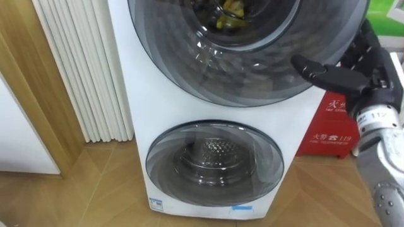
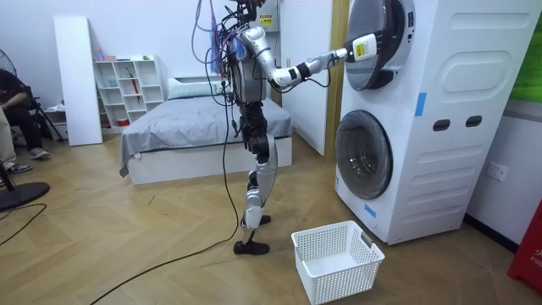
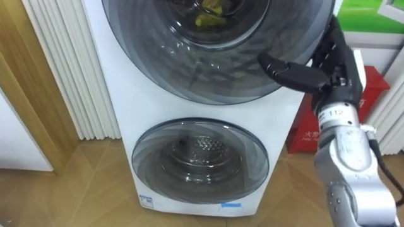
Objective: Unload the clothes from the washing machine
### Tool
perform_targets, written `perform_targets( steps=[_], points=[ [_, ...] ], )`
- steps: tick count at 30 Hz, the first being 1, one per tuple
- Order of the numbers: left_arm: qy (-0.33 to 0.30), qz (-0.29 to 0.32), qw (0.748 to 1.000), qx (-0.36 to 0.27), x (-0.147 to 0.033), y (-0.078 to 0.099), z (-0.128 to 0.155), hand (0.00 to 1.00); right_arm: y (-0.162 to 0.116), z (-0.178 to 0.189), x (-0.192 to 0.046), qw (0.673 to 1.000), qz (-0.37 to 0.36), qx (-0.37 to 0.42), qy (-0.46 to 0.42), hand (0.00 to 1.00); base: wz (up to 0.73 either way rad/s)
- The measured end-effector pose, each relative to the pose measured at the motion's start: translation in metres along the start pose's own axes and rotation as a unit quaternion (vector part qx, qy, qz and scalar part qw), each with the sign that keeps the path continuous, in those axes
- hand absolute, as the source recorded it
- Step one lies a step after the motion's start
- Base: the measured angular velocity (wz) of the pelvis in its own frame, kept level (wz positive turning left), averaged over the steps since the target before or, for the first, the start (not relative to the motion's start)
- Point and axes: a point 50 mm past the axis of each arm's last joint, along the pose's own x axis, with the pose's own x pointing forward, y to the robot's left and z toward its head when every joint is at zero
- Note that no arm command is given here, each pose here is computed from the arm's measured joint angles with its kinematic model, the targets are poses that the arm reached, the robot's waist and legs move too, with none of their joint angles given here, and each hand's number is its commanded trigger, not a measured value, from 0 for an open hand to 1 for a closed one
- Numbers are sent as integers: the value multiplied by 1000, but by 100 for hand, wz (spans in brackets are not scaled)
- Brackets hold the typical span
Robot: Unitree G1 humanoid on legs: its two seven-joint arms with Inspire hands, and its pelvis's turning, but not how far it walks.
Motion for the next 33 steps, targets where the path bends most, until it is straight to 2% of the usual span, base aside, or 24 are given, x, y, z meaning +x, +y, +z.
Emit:
perform_targets(
  steps=[14, 27, 31, 33],
  points=[
    [-6, 0, 1000, 3, 0, 3, 3, 0, 0, 6, 6, 1000, 1, -22, -13, 0, 0],
    [-13, 7, 1000, 27, 1, 8, 8, 0, 6, 10, 9, 1000, 10, 7, -14, 0, -8],
    [-14, 7, 999, 37, 1, 8, 10, 0, 13, 5, 3, 999, 18, 30, -9, 0, -11],
    [-18, 8, 999, 41, 1, 8, 13, 0, 17, 3, -11, 999, 26, 42, -10, 0, -6]
  ],
)
